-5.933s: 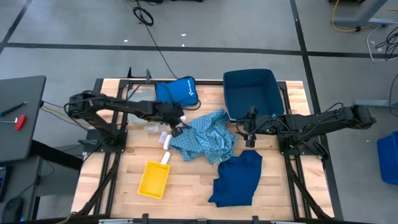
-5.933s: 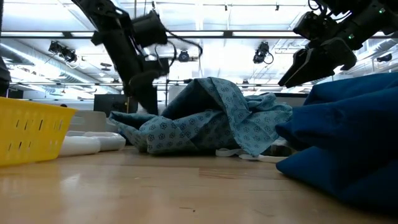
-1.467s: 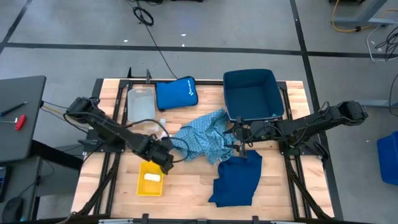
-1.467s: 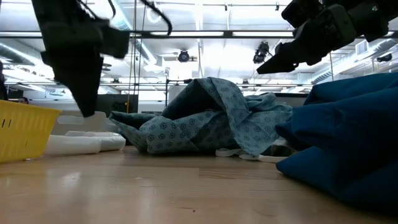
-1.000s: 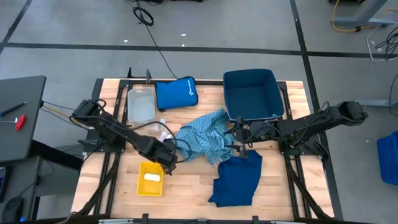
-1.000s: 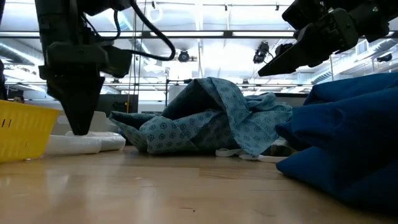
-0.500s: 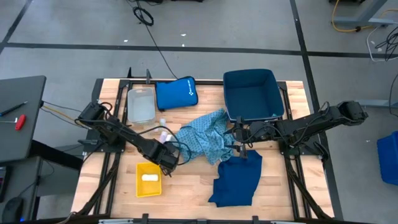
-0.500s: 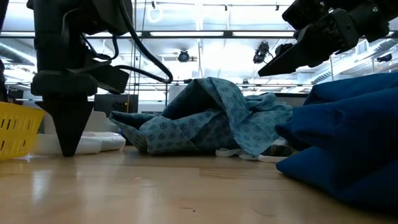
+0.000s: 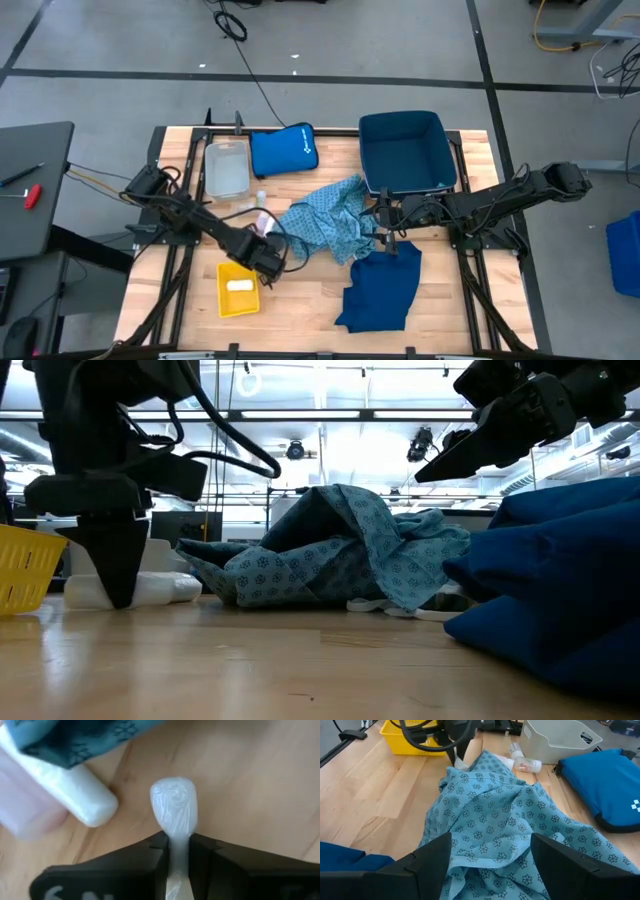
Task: Pick & place medical supplies in basket/bin
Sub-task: Put the white bandage into the yellow basket
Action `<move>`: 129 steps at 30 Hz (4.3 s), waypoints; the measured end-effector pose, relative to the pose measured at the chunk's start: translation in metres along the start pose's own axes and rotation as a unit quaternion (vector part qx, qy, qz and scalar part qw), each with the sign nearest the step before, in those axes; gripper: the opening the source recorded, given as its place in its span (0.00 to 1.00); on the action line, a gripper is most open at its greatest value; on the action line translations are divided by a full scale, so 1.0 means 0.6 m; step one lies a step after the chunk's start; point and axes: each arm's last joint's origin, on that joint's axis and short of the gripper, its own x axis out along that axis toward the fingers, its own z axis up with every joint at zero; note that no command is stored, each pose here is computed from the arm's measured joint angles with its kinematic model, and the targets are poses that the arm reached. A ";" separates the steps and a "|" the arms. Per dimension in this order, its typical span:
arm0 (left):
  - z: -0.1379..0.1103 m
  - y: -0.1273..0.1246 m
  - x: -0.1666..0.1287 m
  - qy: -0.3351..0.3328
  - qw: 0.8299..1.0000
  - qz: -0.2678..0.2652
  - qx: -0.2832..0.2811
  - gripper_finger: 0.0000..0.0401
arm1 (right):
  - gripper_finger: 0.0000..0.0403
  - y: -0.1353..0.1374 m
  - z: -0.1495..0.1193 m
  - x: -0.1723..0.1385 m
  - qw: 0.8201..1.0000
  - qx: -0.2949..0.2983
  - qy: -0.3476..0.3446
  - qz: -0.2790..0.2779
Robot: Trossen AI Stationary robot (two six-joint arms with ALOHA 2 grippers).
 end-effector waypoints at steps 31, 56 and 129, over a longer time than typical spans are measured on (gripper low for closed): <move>-0.175 -0.059 -0.188 -0.413 0.903 -0.058 0.101 0.10 | 0.70 0.000 0.014 -0.001 0.999 0.011 -0.044 0.006; -0.192 -0.072 -0.137 -0.098 0.981 -0.136 0.098 0.10 | 0.70 -0.001 0.021 -0.001 0.997 0.031 -0.064 0.005; 0.070 0.067 -0.044 -0.635 0.703 -0.257 0.191 0.50 | 0.70 0.001 0.027 -0.002 0.996 0.003 -0.086 0.026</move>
